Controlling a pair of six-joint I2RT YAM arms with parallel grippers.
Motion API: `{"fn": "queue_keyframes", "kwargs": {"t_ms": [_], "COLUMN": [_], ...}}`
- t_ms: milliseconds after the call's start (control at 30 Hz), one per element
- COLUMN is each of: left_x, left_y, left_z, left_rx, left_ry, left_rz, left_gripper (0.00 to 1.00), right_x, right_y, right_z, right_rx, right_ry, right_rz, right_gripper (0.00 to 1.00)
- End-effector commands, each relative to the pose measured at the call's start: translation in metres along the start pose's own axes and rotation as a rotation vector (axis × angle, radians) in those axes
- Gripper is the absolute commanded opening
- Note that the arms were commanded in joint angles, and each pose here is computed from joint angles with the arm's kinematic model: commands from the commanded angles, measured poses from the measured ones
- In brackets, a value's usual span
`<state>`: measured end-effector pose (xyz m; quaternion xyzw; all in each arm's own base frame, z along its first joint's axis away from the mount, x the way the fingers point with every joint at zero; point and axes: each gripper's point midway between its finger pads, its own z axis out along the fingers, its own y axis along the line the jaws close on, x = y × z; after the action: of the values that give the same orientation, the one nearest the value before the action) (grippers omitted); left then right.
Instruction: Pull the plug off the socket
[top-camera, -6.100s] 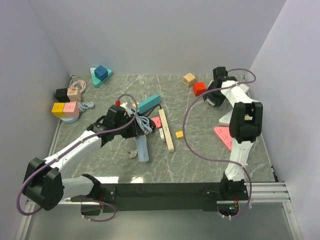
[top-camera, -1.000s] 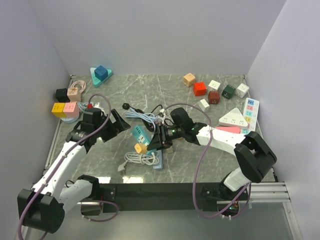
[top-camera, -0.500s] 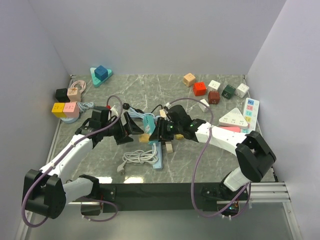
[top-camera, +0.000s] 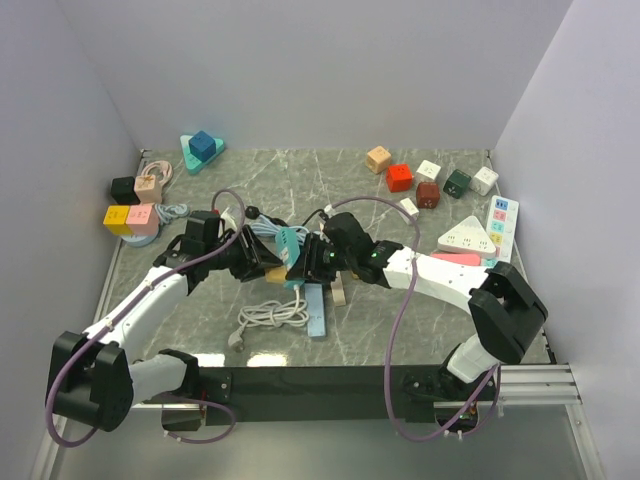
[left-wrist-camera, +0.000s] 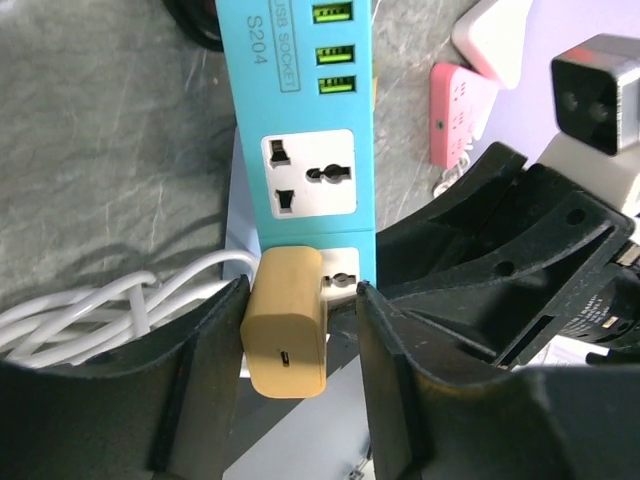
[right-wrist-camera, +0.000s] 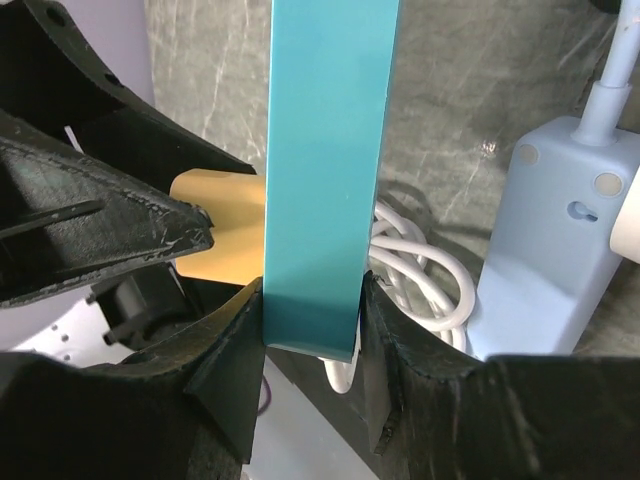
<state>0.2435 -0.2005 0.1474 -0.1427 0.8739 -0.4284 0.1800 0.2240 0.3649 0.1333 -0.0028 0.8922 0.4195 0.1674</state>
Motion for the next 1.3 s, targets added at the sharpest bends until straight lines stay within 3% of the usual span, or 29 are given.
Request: {"fn": "queue_keyframes", "kwargs": {"t_ms": [0,200,267,367,400,433,467,733,900,1067,1267], "left_x": [0.002,0.014,0.018,0.021,0.019,0.015,0.012,-0.019,-0.037,-0.041,-0.058], "left_y": [-0.018,-0.007,-0.005,-0.008,-0.010,-0.007,-0.008,-0.025,-0.007,-0.030,-0.053], "left_z": [0.001,0.008,0.012,0.016,0.016,0.016,0.016,-0.018,-0.046,-0.052,-0.059], "left_rx": [0.070,0.020,0.015,0.018,0.014,-0.007,-0.015,-0.043,-0.013,0.075,0.117], "left_ry": [0.015,0.068,0.087,0.101,0.094,0.074,0.064,-0.058,-0.109,-0.109,-0.161], "left_rz": [0.011,0.018,0.018,0.030,0.033,0.034,0.041,0.132,0.091,0.087,0.127], "left_gripper": [0.52,0.70,0.68,0.45,0.17,0.04,0.01,0.00,0.00,0.01,0.01], "right_x": [-0.031,-0.037,-0.041,-0.043,-0.043,-0.042,-0.044,-0.037,-0.034,-0.042,-0.042], "right_y": [0.040,0.047,0.047,0.053,0.054,0.051,0.050,-0.039,-0.071,-0.053,0.018], "right_z": [-0.005,0.000,0.000,0.002,0.002,0.004,0.003,-0.001,0.000,-0.004,-0.033], "right_rx": [-0.095,-0.110,-0.106,-0.120,-0.118,-0.100,-0.097,0.182,0.198,0.140,-0.167], "right_ry": [-0.127,-0.139,-0.148,-0.145,-0.140,-0.135,-0.142,-0.146,-0.126,-0.134,-0.145], "right_rz": [0.006,0.000,0.004,-0.004,-0.012,-0.010,-0.014,-0.001,0.008,-0.067,-0.126], "right_gripper": [0.00,0.00,0.00,0.00,0.00,0.00,0.00,0.00,0.00,0.00,0.00]}}
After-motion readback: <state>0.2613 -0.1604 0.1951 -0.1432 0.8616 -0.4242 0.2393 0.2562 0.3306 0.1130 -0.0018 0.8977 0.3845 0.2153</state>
